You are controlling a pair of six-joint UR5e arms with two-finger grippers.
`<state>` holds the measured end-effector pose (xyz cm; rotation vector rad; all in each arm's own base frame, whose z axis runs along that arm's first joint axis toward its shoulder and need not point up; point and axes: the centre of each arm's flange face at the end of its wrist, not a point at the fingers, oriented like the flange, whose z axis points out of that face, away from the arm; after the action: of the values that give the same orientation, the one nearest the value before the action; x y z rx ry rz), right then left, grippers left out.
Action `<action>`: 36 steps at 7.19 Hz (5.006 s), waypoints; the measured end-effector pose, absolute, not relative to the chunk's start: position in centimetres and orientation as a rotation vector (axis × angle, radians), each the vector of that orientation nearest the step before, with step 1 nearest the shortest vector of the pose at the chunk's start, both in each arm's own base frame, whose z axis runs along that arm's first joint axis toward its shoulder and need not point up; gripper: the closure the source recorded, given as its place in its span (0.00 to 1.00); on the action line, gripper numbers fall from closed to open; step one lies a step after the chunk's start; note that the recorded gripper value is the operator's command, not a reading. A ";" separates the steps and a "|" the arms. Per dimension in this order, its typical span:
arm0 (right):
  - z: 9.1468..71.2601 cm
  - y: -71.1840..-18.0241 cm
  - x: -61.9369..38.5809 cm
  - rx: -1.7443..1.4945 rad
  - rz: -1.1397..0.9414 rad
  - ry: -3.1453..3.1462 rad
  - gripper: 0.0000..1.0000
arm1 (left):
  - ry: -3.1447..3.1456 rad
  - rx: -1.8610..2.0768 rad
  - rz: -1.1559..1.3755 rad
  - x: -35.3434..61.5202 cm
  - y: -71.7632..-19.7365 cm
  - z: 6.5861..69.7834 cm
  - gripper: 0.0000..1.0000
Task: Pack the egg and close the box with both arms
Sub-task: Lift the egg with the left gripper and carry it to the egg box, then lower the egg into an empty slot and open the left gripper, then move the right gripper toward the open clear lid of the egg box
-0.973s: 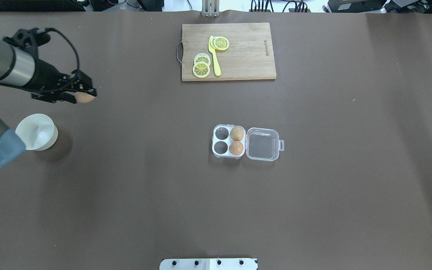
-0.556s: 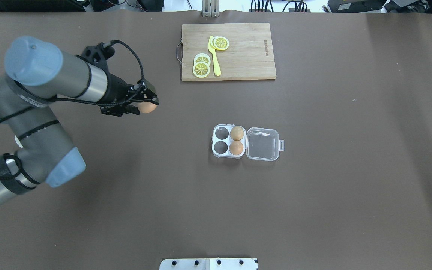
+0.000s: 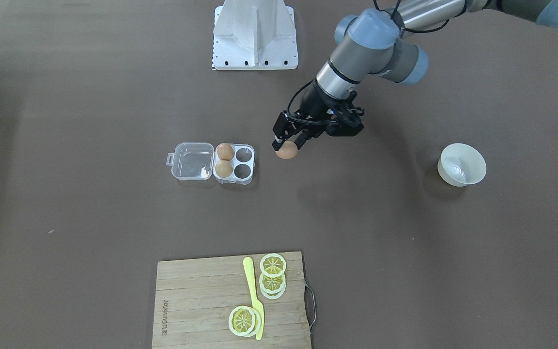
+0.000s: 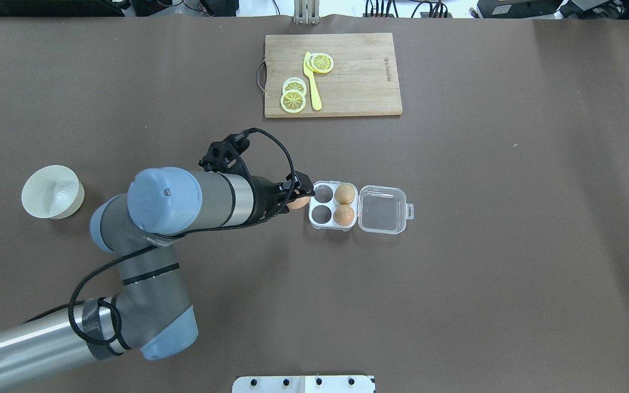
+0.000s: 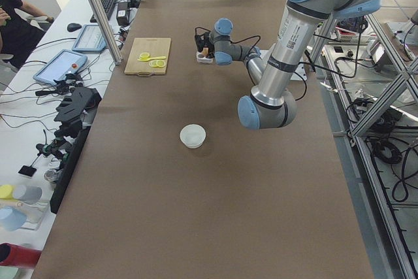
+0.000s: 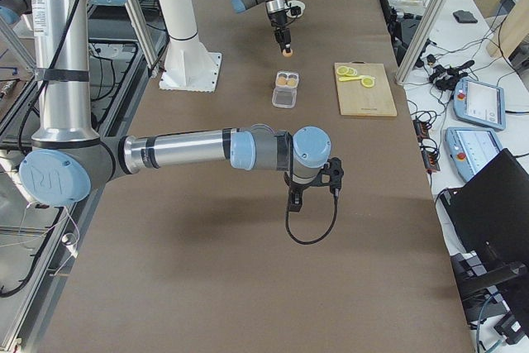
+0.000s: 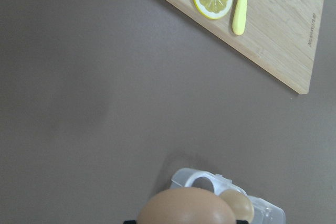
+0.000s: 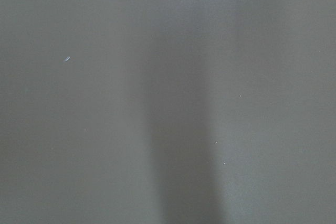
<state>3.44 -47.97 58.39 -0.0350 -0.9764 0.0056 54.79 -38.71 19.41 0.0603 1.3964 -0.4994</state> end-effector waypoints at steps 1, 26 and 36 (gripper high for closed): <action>58.3 -48.0 3.4 -0.035 0.006 -0.983 0.00 | 1.417 0.077 -0.515 56.9 -37.9 19.1 0.72; 48.3 -50.7 1.2 0.126 -0.126 -1.235 0.01 | 1.457 0.106 -0.597 55.1 -41.0 21.0 1.00; 30.6 -45.8 -26.6 0.030 0.216 -1.275 0.00 | 1.450 0.097 -0.603 55.3 -41.1 21.3 1.00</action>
<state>-26.62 -45.81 30.63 0.0298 -1.2751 0.2160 55.27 -41.07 21.27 0.0968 1.4499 -0.6034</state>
